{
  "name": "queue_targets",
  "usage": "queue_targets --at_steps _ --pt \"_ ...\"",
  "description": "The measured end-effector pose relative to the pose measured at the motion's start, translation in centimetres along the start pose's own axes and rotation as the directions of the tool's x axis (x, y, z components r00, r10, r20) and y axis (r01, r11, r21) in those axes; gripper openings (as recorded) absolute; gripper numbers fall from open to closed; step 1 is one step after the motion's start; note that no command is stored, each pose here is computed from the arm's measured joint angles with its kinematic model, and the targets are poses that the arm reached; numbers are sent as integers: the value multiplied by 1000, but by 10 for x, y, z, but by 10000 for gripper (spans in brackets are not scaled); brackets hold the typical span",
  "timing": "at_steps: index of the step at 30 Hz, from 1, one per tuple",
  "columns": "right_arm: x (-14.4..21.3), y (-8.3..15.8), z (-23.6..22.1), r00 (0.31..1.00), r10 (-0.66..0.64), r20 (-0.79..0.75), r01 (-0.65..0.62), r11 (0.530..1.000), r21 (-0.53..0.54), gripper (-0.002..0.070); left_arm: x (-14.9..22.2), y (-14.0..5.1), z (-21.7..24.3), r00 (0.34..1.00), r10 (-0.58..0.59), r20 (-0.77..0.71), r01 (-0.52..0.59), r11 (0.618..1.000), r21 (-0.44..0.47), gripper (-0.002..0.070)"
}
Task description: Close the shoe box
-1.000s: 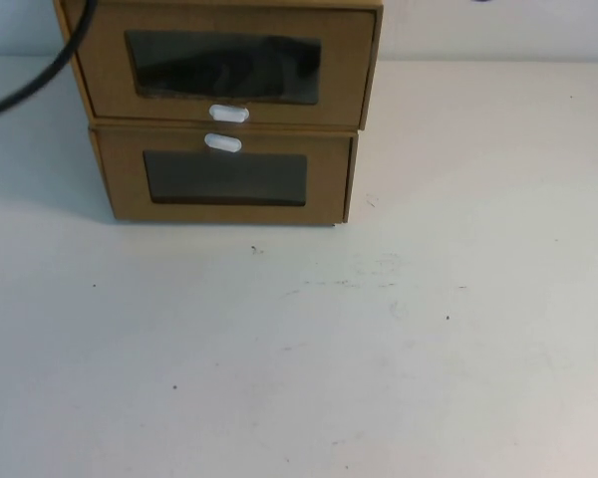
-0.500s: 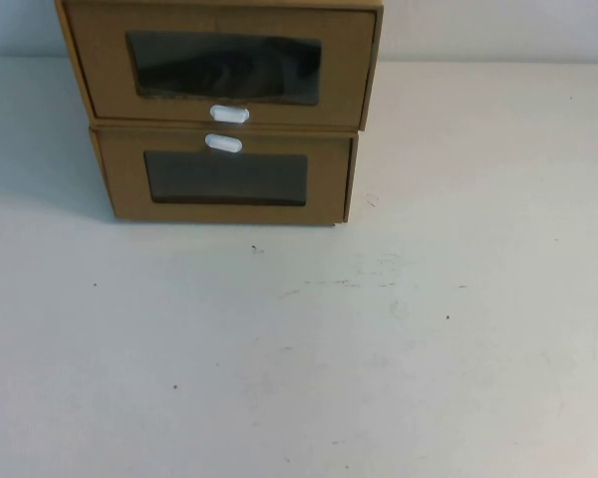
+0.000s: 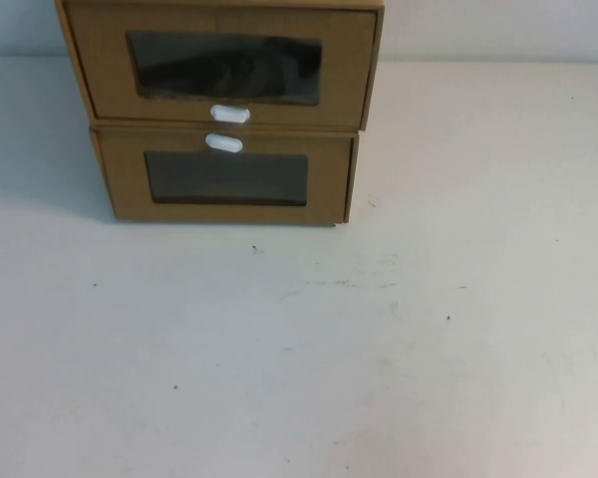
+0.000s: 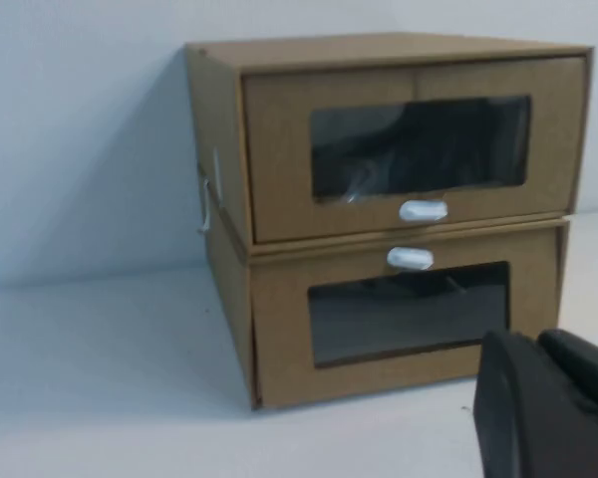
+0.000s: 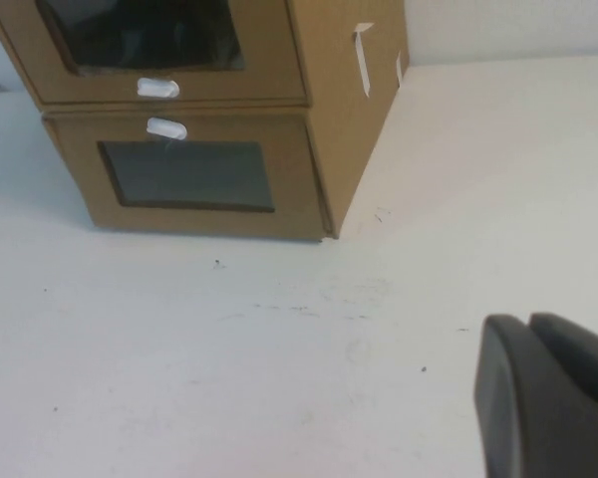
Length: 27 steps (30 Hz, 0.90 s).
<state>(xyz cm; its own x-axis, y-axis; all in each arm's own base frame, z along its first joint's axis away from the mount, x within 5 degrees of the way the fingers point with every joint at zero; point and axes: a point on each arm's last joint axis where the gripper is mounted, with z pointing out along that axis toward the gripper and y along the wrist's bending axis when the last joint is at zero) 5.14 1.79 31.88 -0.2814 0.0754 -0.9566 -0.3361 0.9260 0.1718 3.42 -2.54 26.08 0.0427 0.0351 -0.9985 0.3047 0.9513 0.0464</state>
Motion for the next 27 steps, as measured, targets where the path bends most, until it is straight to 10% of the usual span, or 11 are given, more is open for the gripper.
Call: queue_targets --at_steps 9,27 --pt "21 -1 14 998 6 63 -4 999 -33 -13 62 18 14 990 -138 -8 134 975 -178 -5" --pt "25 0 19 994 8 105 -2 999 -54 -13 65 16 14 986 -163 -25 157 974 -162 -5"
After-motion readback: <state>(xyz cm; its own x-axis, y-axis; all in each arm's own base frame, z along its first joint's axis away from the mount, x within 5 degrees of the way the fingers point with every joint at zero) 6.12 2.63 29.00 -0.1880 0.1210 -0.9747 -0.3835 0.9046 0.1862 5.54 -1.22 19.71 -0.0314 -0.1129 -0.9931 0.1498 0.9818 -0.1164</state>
